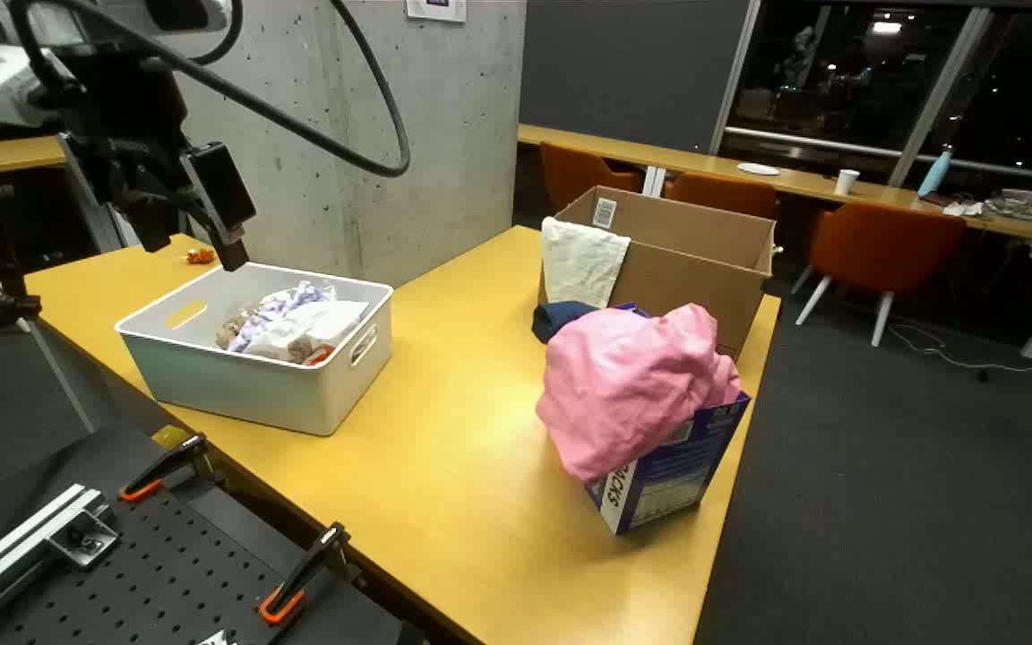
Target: Move the laundry and the toy from the box into the washing basket
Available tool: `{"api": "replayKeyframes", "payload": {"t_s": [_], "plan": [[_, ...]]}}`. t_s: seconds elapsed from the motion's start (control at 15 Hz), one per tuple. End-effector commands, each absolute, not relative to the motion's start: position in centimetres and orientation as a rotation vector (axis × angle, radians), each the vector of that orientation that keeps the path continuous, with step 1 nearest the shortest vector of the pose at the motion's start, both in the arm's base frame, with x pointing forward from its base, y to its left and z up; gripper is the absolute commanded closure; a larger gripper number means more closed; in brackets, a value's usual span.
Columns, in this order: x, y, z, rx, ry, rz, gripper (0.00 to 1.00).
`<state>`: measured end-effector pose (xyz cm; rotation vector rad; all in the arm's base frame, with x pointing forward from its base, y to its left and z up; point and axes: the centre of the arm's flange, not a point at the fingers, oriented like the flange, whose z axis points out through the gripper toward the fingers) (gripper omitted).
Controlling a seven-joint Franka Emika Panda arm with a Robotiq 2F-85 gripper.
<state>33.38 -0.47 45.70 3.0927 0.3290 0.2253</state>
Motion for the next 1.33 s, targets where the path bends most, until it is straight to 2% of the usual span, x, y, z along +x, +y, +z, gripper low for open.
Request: {"api": "replayKeyframes", "payload": {"t_s": [0.0, 0.53, 0.87, 1.27], "plan": [[33.4, -0.5, 45.7, 3.093, 0.329, 0.226, 0.00], [36.4, -6.7, 50.0, 3.053, 0.247, 0.392, 0.00], [42.8, -13.5, 53.1, 2.956, 0.227, 0.486, 0.00], [51.1, -21.4, 50.8, 2.917, 0.191, 0.566, 0.00]]}}
